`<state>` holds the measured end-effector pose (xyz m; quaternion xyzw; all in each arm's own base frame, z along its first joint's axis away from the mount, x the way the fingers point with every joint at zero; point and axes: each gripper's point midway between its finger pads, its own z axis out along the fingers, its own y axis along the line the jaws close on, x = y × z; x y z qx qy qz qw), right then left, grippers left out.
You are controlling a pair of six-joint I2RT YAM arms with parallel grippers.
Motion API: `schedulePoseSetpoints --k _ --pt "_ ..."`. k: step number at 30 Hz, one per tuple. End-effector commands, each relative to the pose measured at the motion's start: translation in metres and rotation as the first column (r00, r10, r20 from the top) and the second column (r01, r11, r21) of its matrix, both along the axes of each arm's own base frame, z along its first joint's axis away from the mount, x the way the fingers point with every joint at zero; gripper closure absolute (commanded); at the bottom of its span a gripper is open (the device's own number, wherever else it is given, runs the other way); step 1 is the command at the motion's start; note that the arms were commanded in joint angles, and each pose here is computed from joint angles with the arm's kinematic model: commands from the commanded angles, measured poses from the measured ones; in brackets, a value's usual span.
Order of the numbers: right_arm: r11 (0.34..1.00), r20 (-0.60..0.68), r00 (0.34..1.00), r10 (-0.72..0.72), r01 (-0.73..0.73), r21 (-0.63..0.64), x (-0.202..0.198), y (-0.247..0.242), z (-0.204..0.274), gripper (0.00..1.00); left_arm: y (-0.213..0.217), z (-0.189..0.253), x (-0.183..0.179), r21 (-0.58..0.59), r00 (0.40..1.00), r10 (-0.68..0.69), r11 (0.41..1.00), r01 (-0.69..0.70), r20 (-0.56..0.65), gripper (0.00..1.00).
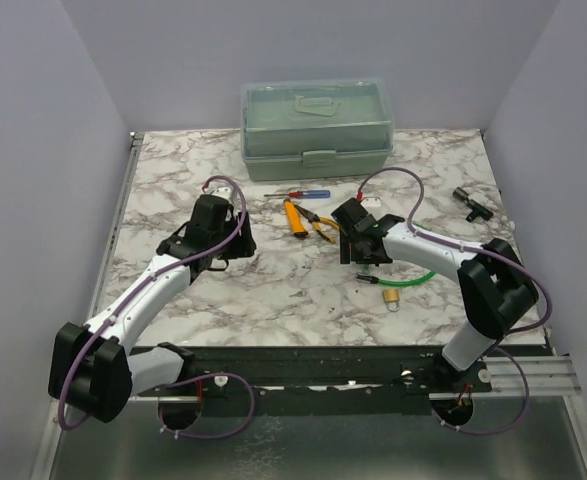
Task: Unlock with the key
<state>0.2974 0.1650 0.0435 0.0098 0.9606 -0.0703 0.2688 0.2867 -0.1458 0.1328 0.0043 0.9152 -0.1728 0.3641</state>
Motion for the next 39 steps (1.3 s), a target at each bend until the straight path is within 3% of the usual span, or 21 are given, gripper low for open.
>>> schedulePoseSetpoints --k 1,9,18,28,31,36,39 --pt "0.998 0.033 0.999 0.033 -0.035 0.057 0.0 0.007 0.02 0.19 0.007 -0.027 0.003 0.09 0.996 0.041 0.995 -0.034 -0.073 0.36" --pt "0.986 0.075 0.994 0.08 -0.09 0.141 -0.017 0.007 0.045 0.17 -0.015 -0.045 0.011 0.204 0.995 -0.009 0.978 0.029 -0.098 0.35" --pt "0.912 0.127 0.969 0.213 -0.244 0.329 -0.04 0.033 0.067 0.17 -0.019 -0.077 0.024 0.332 0.978 -0.038 0.937 0.107 -0.206 0.47" --pt "0.872 0.143 0.955 0.259 -0.295 0.391 -0.055 0.038 0.077 0.17 -0.015 -0.111 0.012 0.387 0.942 -0.026 0.908 0.162 -0.333 0.54" --pt "0.866 0.15 0.952 0.267 -0.305 0.395 -0.057 0.038 0.08 0.17 -0.012 -0.117 0.01 0.41 0.936 -0.02 0.895 0.173 -0.351 0.62" --pt "0.855 0.154 0.947 0.283 -0.321 0.407 -0.059 0.041 0.082 0.17 -0.012 -0.117 0.011 0.446 0.934 -0.022 0.874 0.192 -0.358 0.93" --pt "0.848 0.157 0.945 0.287 -0.327 0.416 -0.059 0.044 0.084 0.17 -0.015 -0.108 0.012 0.44 0.941 -0.031 0.878 0.187 -0.338 1.0"
